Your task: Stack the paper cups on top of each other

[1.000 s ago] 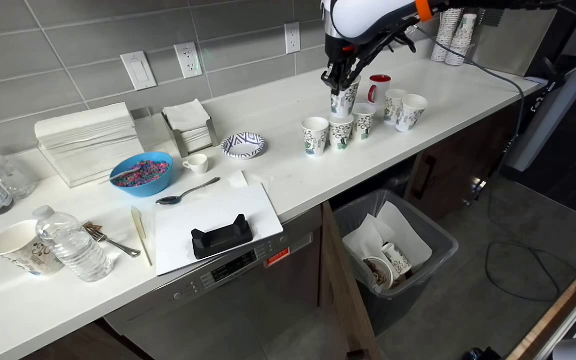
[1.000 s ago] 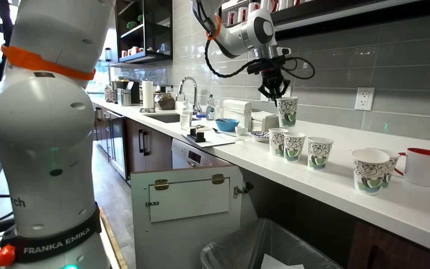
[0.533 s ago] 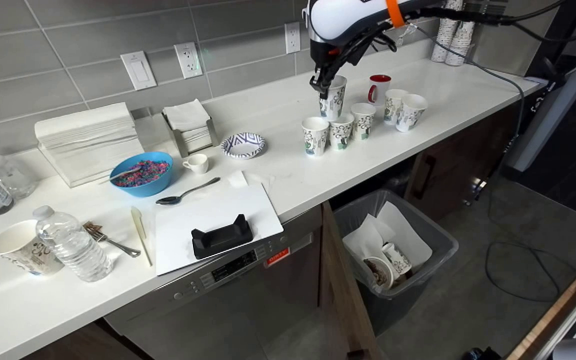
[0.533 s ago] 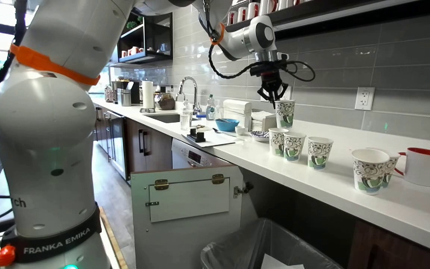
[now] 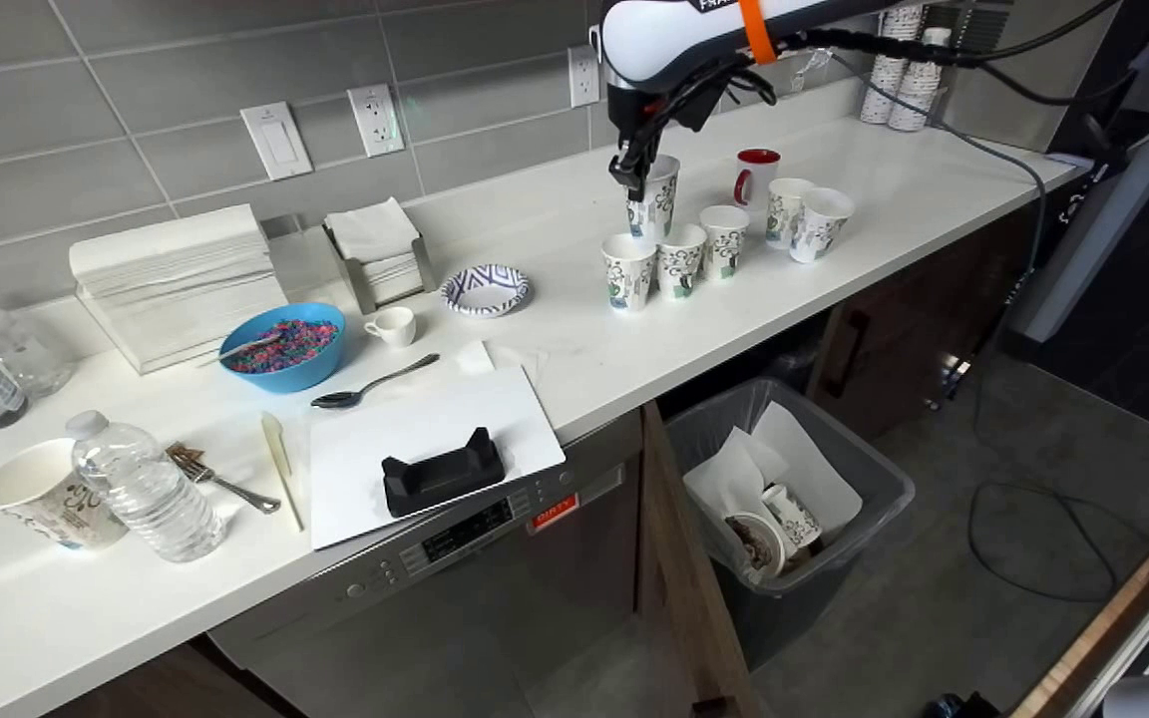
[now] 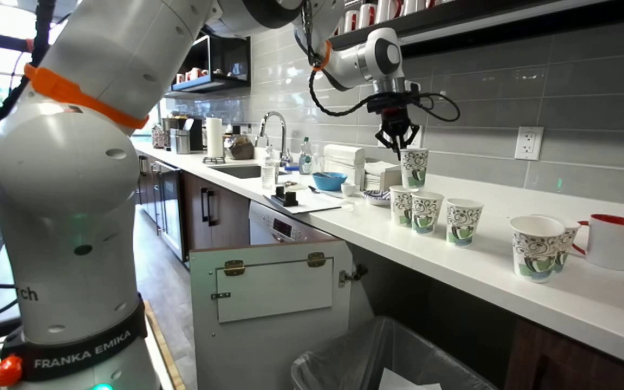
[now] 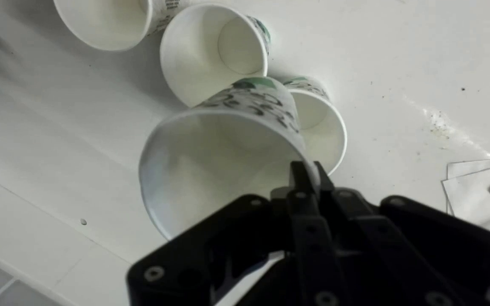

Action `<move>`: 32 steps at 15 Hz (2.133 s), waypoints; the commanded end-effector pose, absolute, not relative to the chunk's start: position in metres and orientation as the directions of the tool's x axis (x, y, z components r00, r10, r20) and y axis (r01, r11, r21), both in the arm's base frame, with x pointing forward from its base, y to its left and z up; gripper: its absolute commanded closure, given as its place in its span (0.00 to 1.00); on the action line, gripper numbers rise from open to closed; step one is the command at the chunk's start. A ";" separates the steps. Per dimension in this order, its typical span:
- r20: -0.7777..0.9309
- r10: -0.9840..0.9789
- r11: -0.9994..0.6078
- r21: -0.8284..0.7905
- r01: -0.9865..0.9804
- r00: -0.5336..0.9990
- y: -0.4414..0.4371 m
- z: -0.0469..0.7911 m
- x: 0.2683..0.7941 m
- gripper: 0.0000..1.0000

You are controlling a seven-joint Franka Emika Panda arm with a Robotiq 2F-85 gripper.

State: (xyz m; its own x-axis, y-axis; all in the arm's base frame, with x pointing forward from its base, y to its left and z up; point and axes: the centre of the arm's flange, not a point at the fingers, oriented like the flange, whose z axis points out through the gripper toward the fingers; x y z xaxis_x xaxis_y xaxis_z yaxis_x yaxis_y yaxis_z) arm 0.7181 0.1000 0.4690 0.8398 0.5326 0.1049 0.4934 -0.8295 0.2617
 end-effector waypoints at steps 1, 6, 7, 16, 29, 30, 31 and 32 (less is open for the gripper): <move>0.084 0.537 -0.829 0.234 0.508 0.839 0.099 0.469 0.732 0.99; 0.086 0.525 -0.837 0.232 0.495 0.847 0.093 0.469 0.733 0.99; 0.086 0.523 -0.838 0.232 0.494 0.848 0.093 0.469 0.733 0.99; 0.085 0.508 -0.850 0.208 0.483 0.857 0.090 0.462 0.732 0.99; 0.084 0.491 -0.859 0.214 0.465 0.867 0.085 0.459 0.735 0.49; 0.087 0.489 -0.860 0.215 0.463 0.868 0.085 0.460 0.734 0.41; 0.089 0.489 -0.860 0.216 0.463 0.868 0.086 0.461 0.733 0.34; 0.097 0.488 -0.861 0.216 0.460 0.867 0.087 0.464 0.732 0.27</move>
